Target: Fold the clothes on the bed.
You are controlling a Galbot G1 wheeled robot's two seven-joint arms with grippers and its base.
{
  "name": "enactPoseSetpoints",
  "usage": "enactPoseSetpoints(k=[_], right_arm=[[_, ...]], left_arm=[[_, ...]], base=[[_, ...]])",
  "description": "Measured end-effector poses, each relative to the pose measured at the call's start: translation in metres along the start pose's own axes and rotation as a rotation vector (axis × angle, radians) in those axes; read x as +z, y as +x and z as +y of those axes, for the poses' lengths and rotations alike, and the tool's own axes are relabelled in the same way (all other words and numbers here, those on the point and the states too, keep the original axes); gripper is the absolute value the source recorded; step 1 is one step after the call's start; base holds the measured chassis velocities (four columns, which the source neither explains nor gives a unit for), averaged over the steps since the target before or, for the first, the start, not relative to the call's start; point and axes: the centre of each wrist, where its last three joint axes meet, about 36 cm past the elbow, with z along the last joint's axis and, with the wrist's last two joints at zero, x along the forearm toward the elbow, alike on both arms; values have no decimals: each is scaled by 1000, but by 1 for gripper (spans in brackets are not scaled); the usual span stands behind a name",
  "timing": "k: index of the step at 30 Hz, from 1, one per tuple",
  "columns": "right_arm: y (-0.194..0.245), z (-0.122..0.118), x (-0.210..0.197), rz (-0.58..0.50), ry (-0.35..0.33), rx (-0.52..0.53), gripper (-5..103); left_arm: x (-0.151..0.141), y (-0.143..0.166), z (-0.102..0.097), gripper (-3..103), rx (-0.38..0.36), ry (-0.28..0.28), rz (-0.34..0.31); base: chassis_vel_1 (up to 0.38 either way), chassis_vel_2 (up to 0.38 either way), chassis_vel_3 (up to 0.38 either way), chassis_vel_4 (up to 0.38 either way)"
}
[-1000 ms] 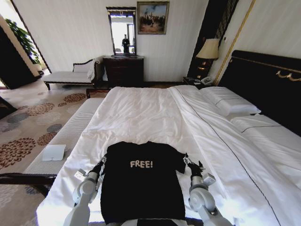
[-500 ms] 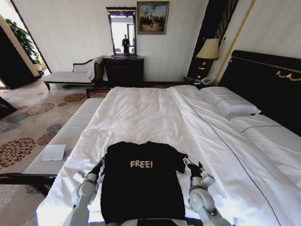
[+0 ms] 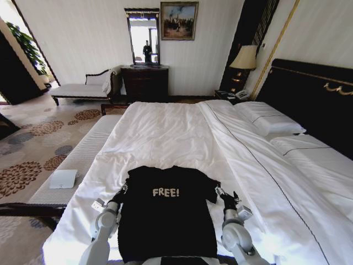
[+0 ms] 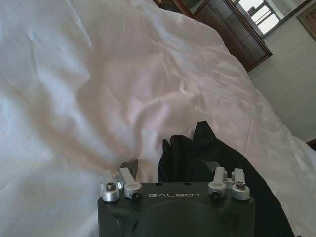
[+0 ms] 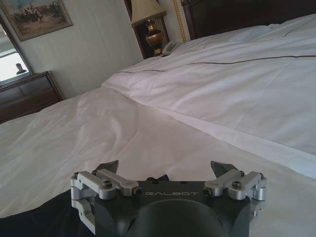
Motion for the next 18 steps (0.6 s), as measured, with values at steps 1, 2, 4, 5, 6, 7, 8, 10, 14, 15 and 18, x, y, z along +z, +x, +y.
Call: enactPoseSetpoints(k=[1,2,4,5,6,7,8,10,14,15,18], right_arm=[[0,0,0,0,1,0,100],[0,0,0,0,1,0,100],[0,0,1,0,2,0,100],[0,1,2,0,3,0,100],[0,1,2,0,3,0,100],[0,1,2,-1,4,1,100],[0,1,2,-1,5,1,100],[0,1,2,-2,6,1,100],[1,0,3,-1,9,4,100],[1,0,4,-1,11,5,100],[1,-1,5,-1,13,7,100]], left_arm=[[0,0,0,76,0,0,0],[0,0,0,76,0,0,0],[0,0,1,80,0,-1,1],[0,-1,0,83,0,-2,1],[0,-1,0,83,0,-2,1],[0,-1,0,80,1,-1,1],[0,-2,0,80,2,-1,0],[0,-2,-1,69,3,1,-1],[-2,-2,-1,52,5,6,-6],[-3,-1,0,52,4,8,-7],[-4,-1,0,45,5,8,-9]], base=[[0,0,0,0],[0,0,0,0],[0,0,0,0],[0,0,0,0],[0,0,0,0],[0,0,0,0],[0,0,0,0],[0,0,0,0],[0,0,0,0],[0,0,0,0],[0,0,0,0]])
